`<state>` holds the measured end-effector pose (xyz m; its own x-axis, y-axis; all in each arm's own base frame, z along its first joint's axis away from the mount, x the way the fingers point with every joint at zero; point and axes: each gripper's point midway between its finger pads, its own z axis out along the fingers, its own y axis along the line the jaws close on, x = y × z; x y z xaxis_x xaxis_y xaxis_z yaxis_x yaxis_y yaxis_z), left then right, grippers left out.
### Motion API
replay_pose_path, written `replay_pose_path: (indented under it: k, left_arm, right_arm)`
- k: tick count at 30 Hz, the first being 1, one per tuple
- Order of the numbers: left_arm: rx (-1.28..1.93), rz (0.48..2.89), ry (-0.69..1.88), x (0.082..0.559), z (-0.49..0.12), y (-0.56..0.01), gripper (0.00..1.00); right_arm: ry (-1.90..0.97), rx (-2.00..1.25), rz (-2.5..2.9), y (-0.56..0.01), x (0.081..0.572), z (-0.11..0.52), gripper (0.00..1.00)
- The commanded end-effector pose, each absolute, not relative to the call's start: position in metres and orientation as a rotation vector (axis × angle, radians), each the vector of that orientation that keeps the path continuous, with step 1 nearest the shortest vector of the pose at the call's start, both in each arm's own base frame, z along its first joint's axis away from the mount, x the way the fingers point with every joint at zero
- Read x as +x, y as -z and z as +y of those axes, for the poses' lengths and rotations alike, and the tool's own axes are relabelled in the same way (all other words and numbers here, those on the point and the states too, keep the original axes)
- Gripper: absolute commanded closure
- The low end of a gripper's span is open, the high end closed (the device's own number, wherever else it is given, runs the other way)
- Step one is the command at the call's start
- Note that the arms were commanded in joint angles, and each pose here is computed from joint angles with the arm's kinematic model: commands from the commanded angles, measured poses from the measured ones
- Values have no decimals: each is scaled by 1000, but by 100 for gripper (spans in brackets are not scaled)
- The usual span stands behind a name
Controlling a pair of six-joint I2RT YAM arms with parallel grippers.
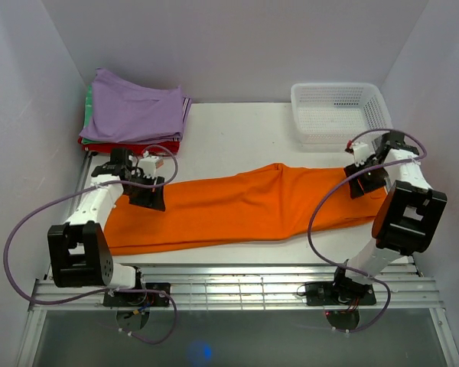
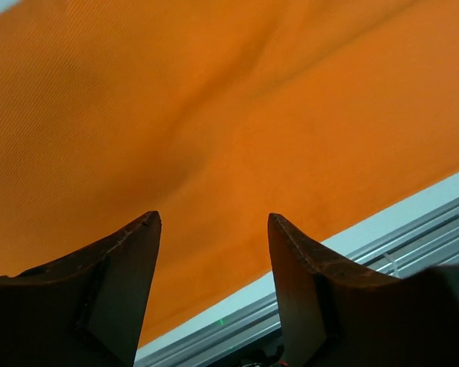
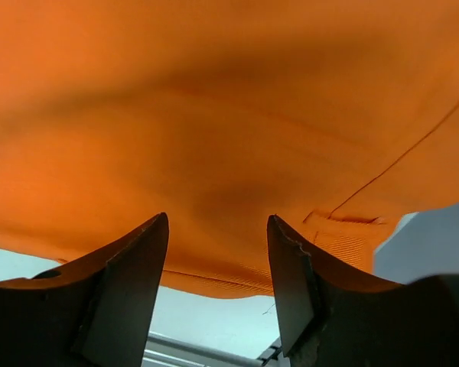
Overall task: Fold and stack the trousers
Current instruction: Fold the trousers
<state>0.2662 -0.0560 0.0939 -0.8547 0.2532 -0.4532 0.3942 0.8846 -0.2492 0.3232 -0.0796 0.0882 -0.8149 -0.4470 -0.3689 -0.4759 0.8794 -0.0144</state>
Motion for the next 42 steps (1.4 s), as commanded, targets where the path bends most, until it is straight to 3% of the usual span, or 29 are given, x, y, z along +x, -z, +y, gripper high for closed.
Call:
replay_pose_path:
  k: [1, 9, 14, 17, 18, 21, 25, 31, 37, 42]
  left_arm:
    - [472, 2701, 481, 261, -30, -81, 33]
    - [346, 2890, 262, 279, 50, -19, 36]
    - [302, 2872, 221, 315, 85, -14, 36]
    - [382, 2749, 207, 341, 88, -45, 31]
    - [405, 2710, 185, 346, 89, -60, 30]
    - [376, 2631, 221, 358, 87, -101, 25]
    - [113, 2635, 281, 347, 107, -126, 21]
    - [-219, 2702, 409, 284, 152, -99, 21]
    - [-155, 2727, 360, 251, 153, -88, 23]
    - [-77, 2736, 371, 247, 145, -79, 28]
  right_arm:
    - [-96, -734, 2824, -51, 290, -110, 40]
    - [10, -775, 3055, 0, 207, -142, 43]
    - [39, -881, 3015, -21, 180, -139, 43]
    - [-141, -891, 2935, -53, 185, -116, 32]
    - [-228, -876, 2872, -64, 193, -104, 24]
    - [-297, -819, 2719, -107, 231, -91, 11]
    - [-313, -810, 2627, -127, 265, -79, 7]
    - [-317, -885, 2643, -92, 283, -62, 11]
    - [-281, -973, 2666, -78, 272, -61, 30]
    - [-75, -1042, 2638, -90, 263, -80, 34]
